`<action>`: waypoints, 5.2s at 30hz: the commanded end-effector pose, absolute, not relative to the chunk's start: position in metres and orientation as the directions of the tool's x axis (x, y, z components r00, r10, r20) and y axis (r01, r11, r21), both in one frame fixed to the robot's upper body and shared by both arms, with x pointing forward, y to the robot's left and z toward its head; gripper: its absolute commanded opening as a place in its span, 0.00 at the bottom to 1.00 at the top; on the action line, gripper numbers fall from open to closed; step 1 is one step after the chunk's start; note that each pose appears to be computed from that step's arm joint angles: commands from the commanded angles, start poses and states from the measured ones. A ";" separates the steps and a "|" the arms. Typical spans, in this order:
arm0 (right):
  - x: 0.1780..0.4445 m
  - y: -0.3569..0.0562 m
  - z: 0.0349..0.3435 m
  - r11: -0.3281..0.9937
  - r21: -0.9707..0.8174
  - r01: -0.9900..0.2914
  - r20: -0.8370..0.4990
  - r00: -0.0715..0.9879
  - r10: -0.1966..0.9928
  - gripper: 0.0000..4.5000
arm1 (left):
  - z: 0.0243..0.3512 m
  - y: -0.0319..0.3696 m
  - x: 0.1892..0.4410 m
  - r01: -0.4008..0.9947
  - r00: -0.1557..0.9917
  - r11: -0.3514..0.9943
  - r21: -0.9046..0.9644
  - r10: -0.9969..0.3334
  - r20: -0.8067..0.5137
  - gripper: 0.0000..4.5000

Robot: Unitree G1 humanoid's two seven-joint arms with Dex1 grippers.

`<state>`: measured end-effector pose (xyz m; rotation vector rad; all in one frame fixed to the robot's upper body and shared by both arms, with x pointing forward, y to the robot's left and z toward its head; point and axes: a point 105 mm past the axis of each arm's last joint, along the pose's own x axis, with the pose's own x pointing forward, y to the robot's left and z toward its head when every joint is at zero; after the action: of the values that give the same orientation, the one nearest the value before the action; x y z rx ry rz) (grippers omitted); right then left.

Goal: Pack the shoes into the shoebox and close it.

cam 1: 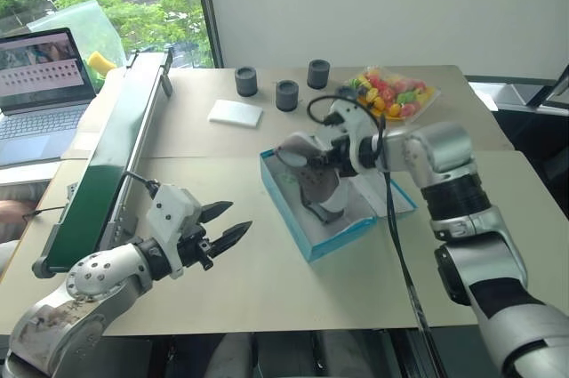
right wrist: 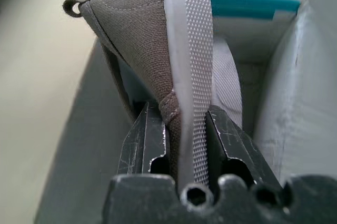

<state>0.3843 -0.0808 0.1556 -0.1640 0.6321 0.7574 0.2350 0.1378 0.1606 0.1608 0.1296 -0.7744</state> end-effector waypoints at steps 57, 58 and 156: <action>0.299 -0.132 0.252 0.332 0.238 -0.913 -0.170 0.298 0.939 0.50 | 0.165 0.138 0.247 0.679 0.735 0.717 0.160 -0.664 -0.138 0.61; 0.292 -0.139 0.245 0.322 0.228 -0.919 -0.194 0.281 0.940 0.44 | 0.165 0.137 0.247 0.681 0.733 0.715 0.159 -0.667 -0.138 0.61; 0.344 -0.094 0.190 0.137 0.809 -0.571 0.494 0.788 0.368 0.00 | 0.178 0.137 0.261 0.733 0.679 0.643 0.221 -0.711 -0.182 0.61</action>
<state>0.3534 -0.1117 0.1387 1.1947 -0.0039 0.5068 0.2647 0.1421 0.1709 0.2695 0.1188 -0.8080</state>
